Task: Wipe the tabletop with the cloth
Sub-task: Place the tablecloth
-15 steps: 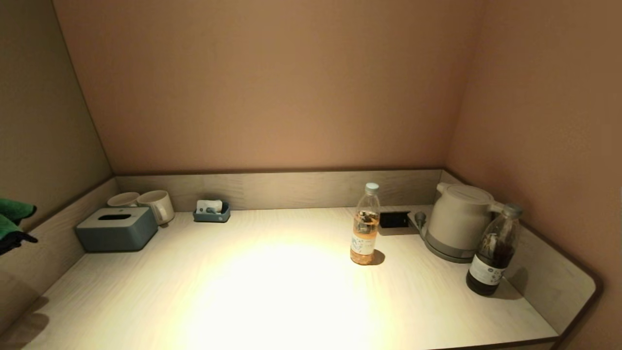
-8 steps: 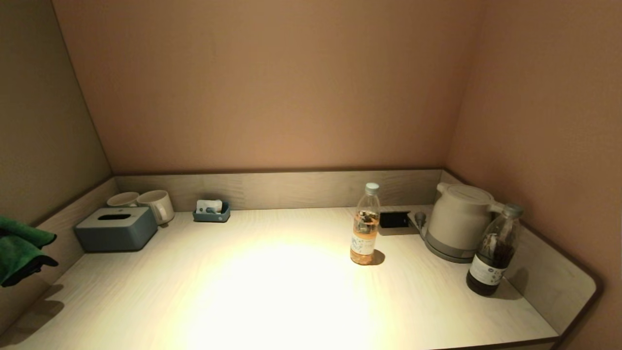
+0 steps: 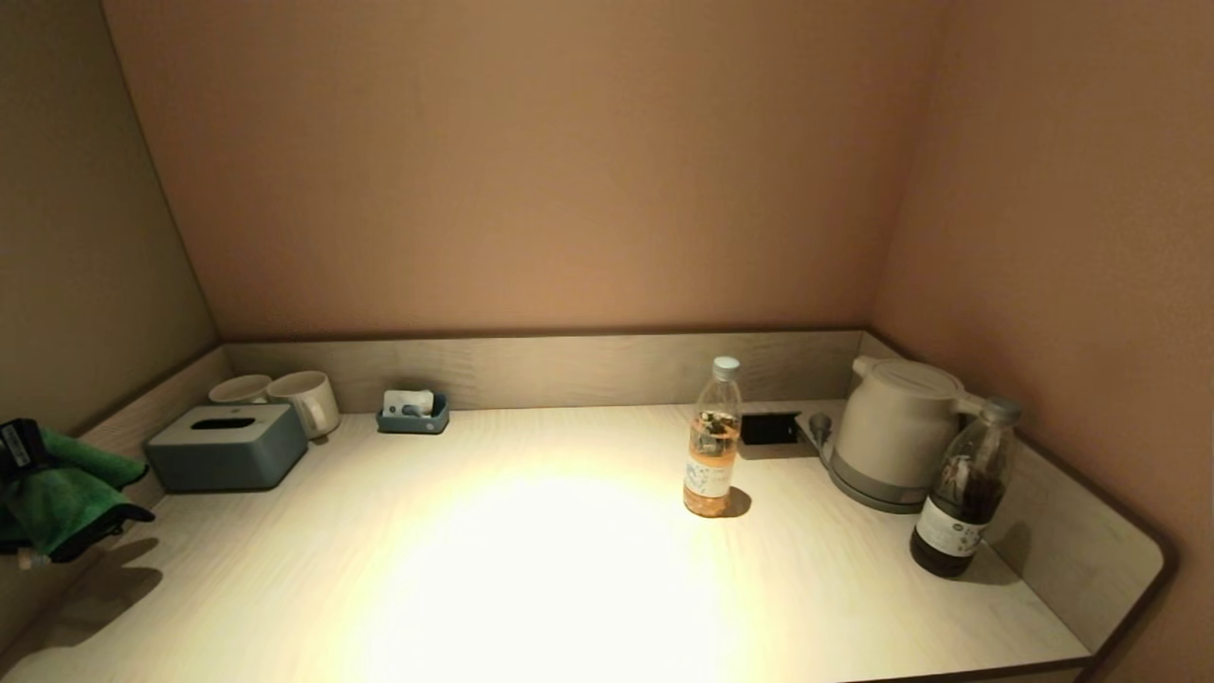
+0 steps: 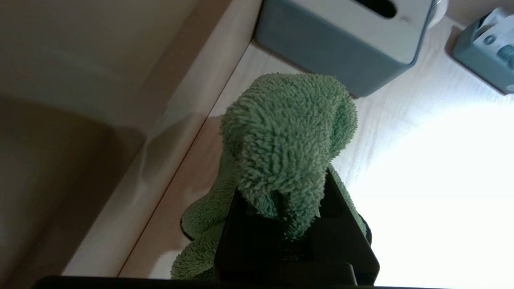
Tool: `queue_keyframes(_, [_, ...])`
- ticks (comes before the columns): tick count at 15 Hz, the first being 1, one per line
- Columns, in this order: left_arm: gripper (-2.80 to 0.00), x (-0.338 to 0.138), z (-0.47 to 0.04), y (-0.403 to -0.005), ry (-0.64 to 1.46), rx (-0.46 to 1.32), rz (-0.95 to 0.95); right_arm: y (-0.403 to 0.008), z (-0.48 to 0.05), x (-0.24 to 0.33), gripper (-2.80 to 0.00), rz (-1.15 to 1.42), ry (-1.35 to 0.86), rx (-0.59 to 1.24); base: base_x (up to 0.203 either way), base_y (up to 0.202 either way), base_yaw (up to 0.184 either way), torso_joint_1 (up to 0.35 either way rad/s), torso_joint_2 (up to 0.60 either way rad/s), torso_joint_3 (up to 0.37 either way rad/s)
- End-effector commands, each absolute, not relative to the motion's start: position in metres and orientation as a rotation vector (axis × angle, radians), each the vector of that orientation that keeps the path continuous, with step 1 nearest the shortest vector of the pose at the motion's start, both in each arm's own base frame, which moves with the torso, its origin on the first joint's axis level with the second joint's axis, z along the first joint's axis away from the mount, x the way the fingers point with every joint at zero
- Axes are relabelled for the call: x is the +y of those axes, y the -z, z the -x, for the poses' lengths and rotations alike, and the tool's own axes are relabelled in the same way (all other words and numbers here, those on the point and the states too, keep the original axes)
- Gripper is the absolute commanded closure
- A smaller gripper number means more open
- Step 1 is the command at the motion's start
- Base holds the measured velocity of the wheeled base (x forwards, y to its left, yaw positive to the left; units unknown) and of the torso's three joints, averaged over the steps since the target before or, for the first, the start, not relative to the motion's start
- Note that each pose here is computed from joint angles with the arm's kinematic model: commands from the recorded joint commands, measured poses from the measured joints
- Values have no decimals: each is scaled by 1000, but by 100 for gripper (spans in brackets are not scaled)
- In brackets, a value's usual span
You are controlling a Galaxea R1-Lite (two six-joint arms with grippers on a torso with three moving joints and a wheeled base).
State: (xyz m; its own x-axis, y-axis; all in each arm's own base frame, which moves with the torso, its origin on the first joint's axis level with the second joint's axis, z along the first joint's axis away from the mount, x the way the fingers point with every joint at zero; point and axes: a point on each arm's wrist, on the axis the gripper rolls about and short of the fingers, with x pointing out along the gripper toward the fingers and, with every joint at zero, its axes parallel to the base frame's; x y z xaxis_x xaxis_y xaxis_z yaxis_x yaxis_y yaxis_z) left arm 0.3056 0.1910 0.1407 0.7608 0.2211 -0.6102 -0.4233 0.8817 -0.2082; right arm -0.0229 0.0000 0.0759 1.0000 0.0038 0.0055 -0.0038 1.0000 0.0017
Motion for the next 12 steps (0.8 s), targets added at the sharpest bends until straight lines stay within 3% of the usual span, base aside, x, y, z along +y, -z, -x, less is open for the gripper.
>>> queue_keyframes(1, [0,181,-311,-131,-327,648,349,-76,23,0,0,-2,-5,-5,0,0,0,0,0,0])
queue_keyframes(12, [0,175,-323,-112,-300,700,336,-76,23,0,0,-2,-5,-5,0,0,0,0,0,0])
